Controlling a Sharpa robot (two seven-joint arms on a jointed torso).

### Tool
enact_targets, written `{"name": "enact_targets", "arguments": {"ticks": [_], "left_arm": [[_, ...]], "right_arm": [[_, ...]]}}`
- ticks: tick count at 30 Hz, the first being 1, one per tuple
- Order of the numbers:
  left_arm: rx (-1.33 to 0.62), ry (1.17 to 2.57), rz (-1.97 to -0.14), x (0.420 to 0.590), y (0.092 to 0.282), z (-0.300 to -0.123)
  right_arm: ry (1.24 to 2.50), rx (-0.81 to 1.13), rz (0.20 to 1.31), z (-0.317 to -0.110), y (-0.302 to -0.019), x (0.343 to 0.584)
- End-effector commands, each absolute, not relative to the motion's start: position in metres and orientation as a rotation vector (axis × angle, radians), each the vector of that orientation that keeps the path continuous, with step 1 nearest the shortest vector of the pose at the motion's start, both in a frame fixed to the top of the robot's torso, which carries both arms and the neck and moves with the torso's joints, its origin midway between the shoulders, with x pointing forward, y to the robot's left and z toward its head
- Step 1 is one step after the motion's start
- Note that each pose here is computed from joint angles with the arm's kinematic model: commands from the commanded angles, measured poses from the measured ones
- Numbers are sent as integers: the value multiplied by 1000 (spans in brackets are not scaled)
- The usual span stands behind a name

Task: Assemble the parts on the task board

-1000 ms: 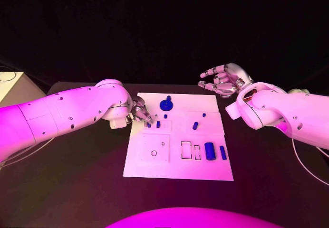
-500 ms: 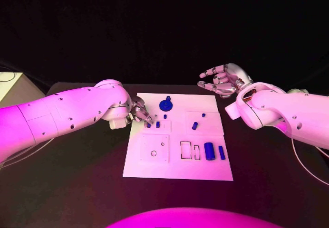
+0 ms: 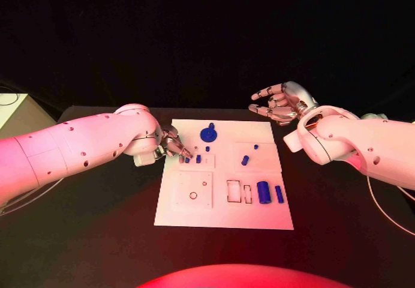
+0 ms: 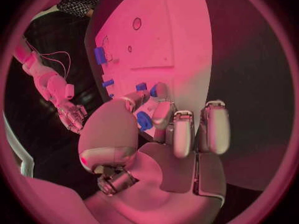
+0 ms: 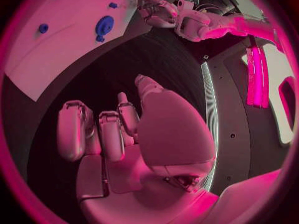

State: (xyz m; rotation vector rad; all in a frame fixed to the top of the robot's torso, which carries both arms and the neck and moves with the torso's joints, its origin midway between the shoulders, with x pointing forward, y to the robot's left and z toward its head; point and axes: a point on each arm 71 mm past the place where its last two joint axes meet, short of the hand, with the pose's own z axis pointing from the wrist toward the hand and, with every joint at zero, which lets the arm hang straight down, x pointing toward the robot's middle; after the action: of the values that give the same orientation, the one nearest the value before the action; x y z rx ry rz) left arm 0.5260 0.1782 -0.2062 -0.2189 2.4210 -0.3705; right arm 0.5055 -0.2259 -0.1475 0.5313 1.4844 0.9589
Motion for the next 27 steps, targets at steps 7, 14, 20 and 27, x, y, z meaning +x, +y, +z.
{"name": "enact_targets", "arguments": {"ticks": [7, 14, 20, 27], "left_arm": [[-309, 2336, -465, 528, 181, -193], [-362, 2297, -544, 529, 181, -185], [-380, 2238, -654, 529, 179, -177], [-241, 1988, -884, 531, 162, -162]], "right_arm": [[1484, 520, 965, -148, -226, 506], [1483, 522, 962, -149, -227, 506], [1484, 523, 962, -150, -227, 506], [1481, 524, 960, -150, -229, 506]]}}
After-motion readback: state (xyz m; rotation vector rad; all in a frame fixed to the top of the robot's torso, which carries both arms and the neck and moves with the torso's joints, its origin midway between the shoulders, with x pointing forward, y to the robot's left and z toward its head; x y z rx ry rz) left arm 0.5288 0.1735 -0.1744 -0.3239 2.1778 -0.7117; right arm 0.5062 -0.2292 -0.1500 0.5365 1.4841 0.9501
